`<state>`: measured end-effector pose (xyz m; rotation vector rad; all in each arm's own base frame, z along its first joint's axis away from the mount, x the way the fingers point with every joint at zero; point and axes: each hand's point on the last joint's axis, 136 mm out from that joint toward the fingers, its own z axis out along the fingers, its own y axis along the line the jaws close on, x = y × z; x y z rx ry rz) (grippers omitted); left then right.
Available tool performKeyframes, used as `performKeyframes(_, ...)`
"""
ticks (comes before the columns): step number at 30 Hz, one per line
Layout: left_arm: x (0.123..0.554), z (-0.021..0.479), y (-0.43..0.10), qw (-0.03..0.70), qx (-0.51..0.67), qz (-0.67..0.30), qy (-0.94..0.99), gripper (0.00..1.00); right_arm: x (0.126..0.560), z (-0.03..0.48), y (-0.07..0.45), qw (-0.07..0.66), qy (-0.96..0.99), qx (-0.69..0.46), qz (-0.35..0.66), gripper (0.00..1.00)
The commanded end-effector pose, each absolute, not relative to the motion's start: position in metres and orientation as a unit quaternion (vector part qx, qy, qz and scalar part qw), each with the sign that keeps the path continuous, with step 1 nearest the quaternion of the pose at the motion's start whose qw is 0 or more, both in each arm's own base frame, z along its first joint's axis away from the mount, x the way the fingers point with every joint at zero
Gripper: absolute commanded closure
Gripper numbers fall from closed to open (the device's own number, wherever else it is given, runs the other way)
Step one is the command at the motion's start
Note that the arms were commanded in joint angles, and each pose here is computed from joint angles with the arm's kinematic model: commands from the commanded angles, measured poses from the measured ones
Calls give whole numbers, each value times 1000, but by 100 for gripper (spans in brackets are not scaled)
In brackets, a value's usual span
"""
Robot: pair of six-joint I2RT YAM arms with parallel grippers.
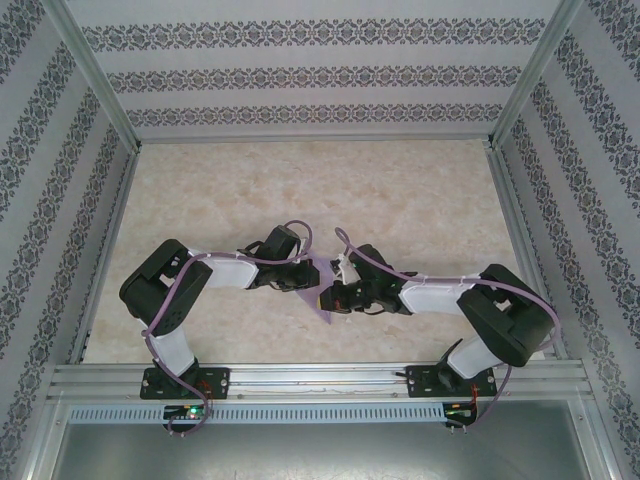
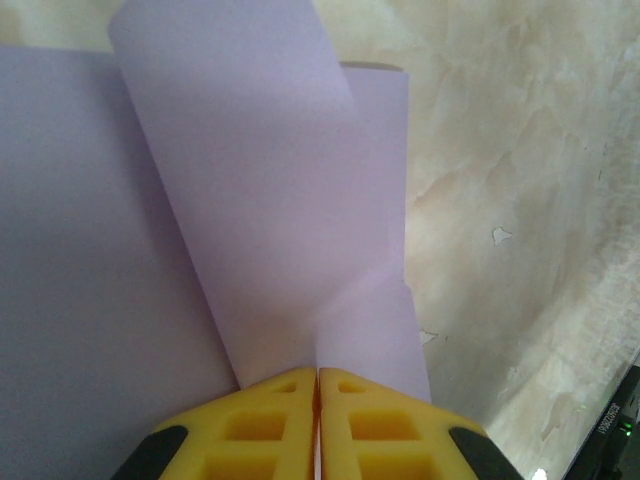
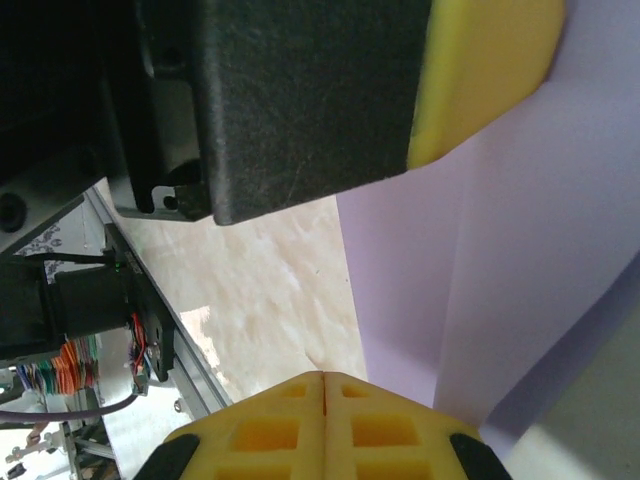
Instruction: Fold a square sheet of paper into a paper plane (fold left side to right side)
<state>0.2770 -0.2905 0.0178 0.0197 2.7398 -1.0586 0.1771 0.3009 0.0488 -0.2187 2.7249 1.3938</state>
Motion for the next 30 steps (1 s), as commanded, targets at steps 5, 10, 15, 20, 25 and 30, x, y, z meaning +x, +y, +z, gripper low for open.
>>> performKeyframes(5,262,-11,-271,74,-9,-306,949,90,170,33,302,31,890,-66,450,100)
performKeyframes(10,262,-12,-271,73,-9,-304,950,90,164,26,303,24,892,-65,447,100)
performKeyframes(15,262,-13,-270,73,-9,-302,950,90,162,24,301,24,894,-64,442,100)
performKeyframes(20,262,-13,-270,73,-10,-302,951,90,160,21,298,26,898,-62,435,100)
performKeyframes(25,262,-13,-270,73,-9,-302,951,90,158,21,298,24,898,-64,435,100)
performKeyframes(30,263,-13,-270,74,-10,-301,951,90,155,20,300,17,898,-69,435,100)
